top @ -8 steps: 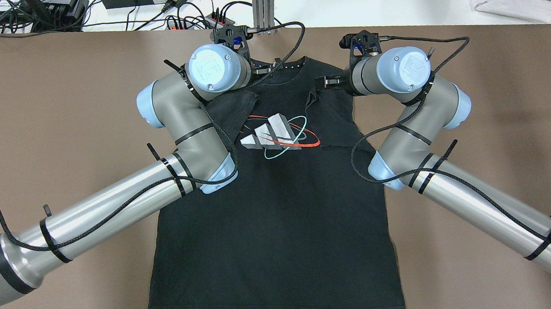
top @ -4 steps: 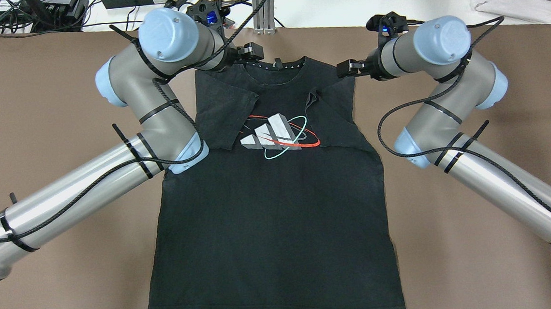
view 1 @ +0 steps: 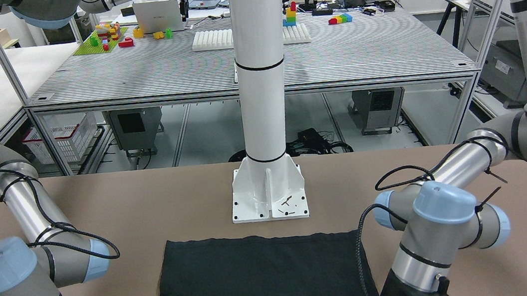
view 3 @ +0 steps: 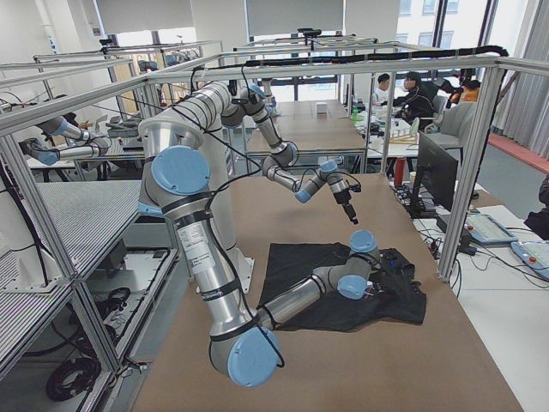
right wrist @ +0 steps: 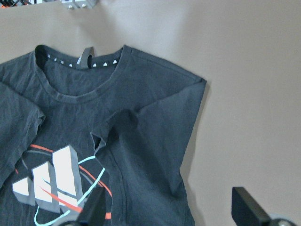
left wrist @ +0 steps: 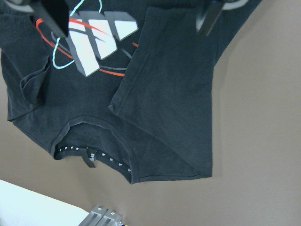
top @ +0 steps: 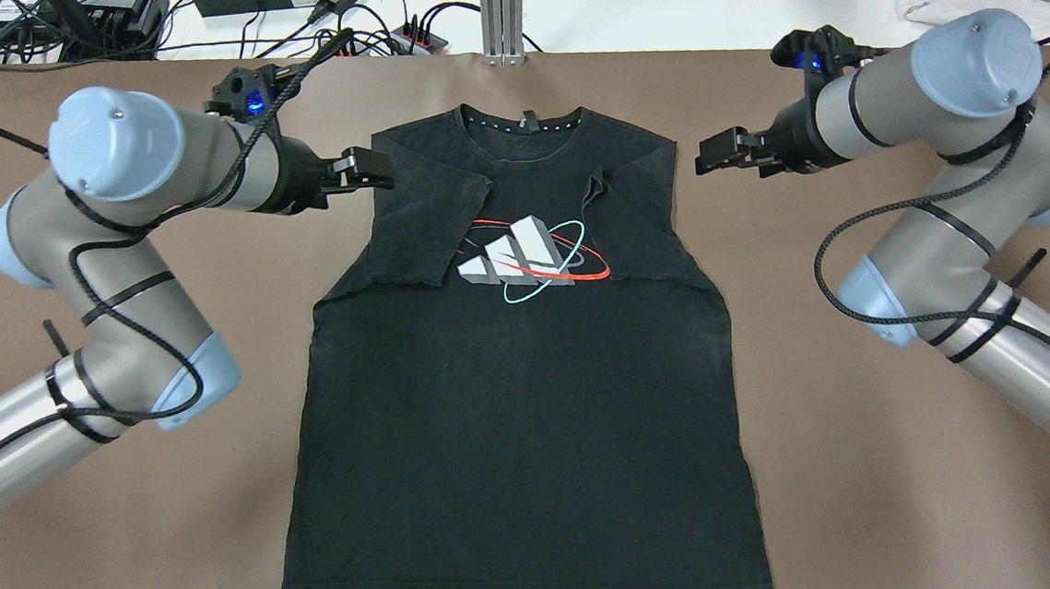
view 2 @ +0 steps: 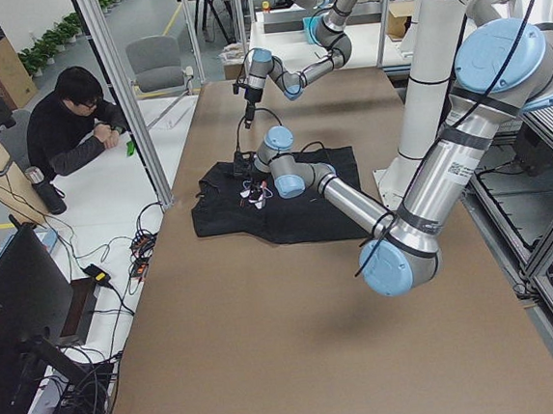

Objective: Fold clothes
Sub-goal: 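Move both grippers down to the hem corners nearest the robot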

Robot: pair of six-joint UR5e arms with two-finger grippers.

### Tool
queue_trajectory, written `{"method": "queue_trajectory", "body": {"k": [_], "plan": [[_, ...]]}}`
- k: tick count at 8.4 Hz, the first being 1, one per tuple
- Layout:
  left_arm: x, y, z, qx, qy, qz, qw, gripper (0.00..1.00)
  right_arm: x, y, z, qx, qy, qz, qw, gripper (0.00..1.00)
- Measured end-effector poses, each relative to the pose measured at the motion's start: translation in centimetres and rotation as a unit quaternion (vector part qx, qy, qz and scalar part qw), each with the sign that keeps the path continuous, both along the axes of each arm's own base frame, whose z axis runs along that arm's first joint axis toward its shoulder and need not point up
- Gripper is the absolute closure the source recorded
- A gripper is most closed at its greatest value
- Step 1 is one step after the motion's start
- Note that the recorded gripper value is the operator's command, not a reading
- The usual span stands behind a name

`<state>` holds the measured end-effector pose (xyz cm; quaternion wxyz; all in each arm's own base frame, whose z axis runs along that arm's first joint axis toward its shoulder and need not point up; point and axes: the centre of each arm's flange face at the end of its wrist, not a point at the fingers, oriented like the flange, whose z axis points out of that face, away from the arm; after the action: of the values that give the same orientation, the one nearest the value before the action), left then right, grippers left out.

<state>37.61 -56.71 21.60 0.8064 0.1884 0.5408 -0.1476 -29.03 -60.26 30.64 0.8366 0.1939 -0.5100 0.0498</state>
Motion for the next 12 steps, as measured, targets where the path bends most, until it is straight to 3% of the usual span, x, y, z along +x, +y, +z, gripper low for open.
{"method": "queue_trajectory", "body": {"k": [3, 4, 5, 7, 10, 12], "plan": [[-3.8, 5.4, 4.2, -0.056, 0.011, -0.016, 0.9983, 0.06, -1.9, 8.0, 1.3, -0.020, -0.016, -0.049, 0.9985, 0.06], [-4.0, 7.6, 4.9, -0.062, 0.013, -0.017, 0.9978, 0.06, -2.4, 11.4, 1.1, -0.047, -0.034, -0.052, 0.9969, 0.06], [-3.8, 8.7, 5.4, -0.065, 0.010, -0.017, 0.9977, 0.06, -2.2, 14.4, 1.4, -0.071, -0.045, -0.053, 0.9950, 0.06], [-2.6, 10.4, 5.7, -0.070, -0.001, -0.007, 0.9975, 0.06, -2.6, 19.7, 5.2, -0.102, -0.030, -0.065, 0.9922, 0.06], [-0.1, 14.4, 4.0, -0.052, 0.002, 0.015, 0.9985, 0.06, -3.7, 27.2, 11.4, -0.108, -0.035, -0.104, 0.9881, 0.06], [0.1, 15.3, 3.5, -0.049, 0.001, 0.017, 0.9986, 0.06, -6.5, 31.8, 12.7, -0.122, -0.041, -0.119, 0.9845, 0.06]]}}
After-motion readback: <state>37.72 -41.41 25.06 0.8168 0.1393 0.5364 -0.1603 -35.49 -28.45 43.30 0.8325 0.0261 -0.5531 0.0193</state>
